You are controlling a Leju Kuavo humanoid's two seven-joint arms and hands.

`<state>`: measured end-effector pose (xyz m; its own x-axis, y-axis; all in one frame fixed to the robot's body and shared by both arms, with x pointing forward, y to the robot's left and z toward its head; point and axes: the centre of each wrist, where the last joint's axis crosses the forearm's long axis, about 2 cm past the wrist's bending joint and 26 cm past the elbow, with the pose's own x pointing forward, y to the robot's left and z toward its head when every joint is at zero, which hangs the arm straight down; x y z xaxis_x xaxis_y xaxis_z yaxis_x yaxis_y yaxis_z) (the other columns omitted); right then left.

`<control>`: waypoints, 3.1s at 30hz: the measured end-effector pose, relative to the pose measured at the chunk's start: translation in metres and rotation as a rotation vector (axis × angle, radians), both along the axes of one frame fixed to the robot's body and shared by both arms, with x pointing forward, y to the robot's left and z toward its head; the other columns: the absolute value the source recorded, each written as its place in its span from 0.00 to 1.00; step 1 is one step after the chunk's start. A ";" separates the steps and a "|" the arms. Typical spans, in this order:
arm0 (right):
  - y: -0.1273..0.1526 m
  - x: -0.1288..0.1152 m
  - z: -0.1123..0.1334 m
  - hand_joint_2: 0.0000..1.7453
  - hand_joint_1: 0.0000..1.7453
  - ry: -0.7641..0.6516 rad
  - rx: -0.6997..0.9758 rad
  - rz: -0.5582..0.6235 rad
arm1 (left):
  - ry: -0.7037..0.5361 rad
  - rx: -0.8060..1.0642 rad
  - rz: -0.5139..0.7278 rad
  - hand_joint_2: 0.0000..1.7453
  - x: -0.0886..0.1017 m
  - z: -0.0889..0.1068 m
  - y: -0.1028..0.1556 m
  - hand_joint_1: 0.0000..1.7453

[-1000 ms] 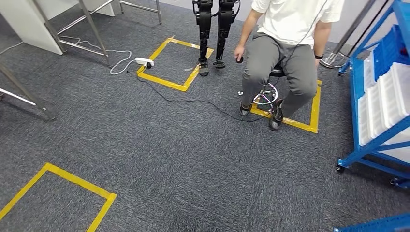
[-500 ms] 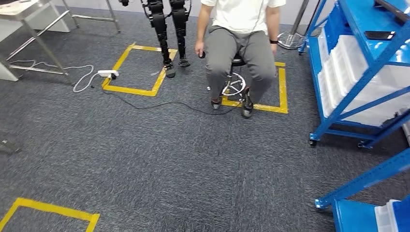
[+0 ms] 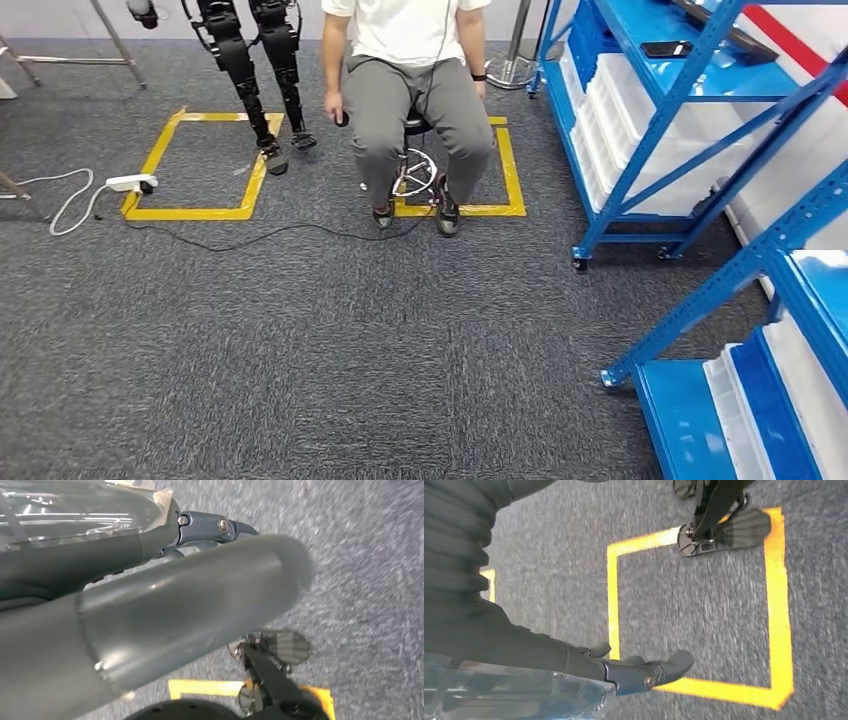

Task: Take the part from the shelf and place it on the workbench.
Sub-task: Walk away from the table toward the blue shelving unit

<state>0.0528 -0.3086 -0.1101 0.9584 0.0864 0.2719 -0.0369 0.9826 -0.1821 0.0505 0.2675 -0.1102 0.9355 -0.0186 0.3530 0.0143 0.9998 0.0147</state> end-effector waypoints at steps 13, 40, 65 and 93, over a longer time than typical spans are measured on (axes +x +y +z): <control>0.002 0.000 0.000 1.00 0.00 0.001 -0.001 0.014 | 0.005 0.005 -0.004 0.00 0.005 0.001 -0.001 0.00; 0.016 0.000 0.000 1.00 0.00 0.017 0.022 0.019 | 0.031 0.024 -0.044 0.00 -0.001 0.000 0.001 0.00; 0.012 0.001 0.000 1.00 0.00 0.015 0.012 0.048 | 0.048 0.022 -0.054 0.00 -0.003 0.000 -0.003 0.00; 0.016 0.003 0.000 1.00 0.00 0.008 0.008 0.031 | 0.037 0.027 -0.065 1.00 0.001 0.000 -0.004 0.00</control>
<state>0.0553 -0.2924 -0.1099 0.9574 0.1136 0.2653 -0.0685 0.9824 -0.1735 0.0516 0.2637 -0.1098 0.9443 -0.0885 0.3170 0.0799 0.9960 0.0401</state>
